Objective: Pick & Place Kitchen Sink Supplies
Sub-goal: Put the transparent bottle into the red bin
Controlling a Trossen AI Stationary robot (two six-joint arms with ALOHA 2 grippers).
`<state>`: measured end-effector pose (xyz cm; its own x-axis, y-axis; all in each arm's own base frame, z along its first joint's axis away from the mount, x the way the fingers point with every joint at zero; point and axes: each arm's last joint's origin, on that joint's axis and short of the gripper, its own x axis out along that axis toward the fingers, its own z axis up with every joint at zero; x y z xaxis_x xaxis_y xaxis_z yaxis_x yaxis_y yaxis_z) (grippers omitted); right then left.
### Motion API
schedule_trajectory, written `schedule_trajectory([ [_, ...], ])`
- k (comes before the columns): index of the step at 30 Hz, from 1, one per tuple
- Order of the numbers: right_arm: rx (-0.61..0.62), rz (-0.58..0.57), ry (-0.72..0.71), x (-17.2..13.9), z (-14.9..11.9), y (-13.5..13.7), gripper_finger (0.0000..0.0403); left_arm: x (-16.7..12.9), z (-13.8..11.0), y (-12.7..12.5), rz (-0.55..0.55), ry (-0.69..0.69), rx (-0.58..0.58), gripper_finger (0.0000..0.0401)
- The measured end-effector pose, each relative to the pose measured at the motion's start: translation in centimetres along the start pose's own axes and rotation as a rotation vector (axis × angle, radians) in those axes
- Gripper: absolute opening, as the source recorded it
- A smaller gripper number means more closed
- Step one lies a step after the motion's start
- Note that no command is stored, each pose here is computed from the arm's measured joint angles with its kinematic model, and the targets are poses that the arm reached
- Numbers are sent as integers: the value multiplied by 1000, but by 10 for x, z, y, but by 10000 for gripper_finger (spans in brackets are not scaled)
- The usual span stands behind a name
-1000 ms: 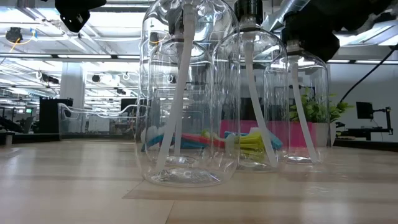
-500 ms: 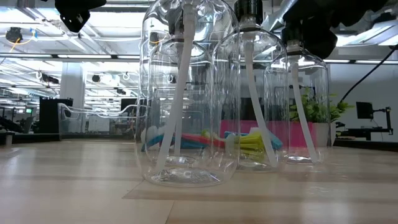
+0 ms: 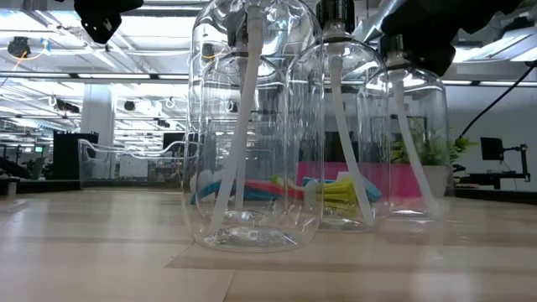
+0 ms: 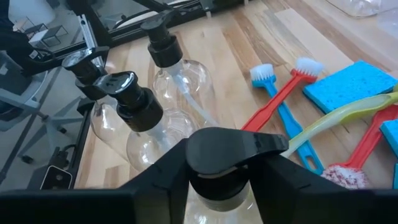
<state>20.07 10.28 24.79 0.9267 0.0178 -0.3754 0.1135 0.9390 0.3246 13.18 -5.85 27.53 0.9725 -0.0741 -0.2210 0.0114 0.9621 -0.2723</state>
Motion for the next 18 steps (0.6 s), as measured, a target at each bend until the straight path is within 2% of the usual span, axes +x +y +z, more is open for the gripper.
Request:
schedule_trajectory([
  [4, 5, 6, -8, 0, 1, 1, 119, 0, 0, 0, 0, 0, 0, 202],
  [11, 13, 16, -20, 0, 2, 1, 149, 0, 0, 0, 0, 0, 0, 202],
  [18, 17, 20, -27, 0, 4, 2, 119, 0, 0, 0, 0, 0, 0, 202],
])
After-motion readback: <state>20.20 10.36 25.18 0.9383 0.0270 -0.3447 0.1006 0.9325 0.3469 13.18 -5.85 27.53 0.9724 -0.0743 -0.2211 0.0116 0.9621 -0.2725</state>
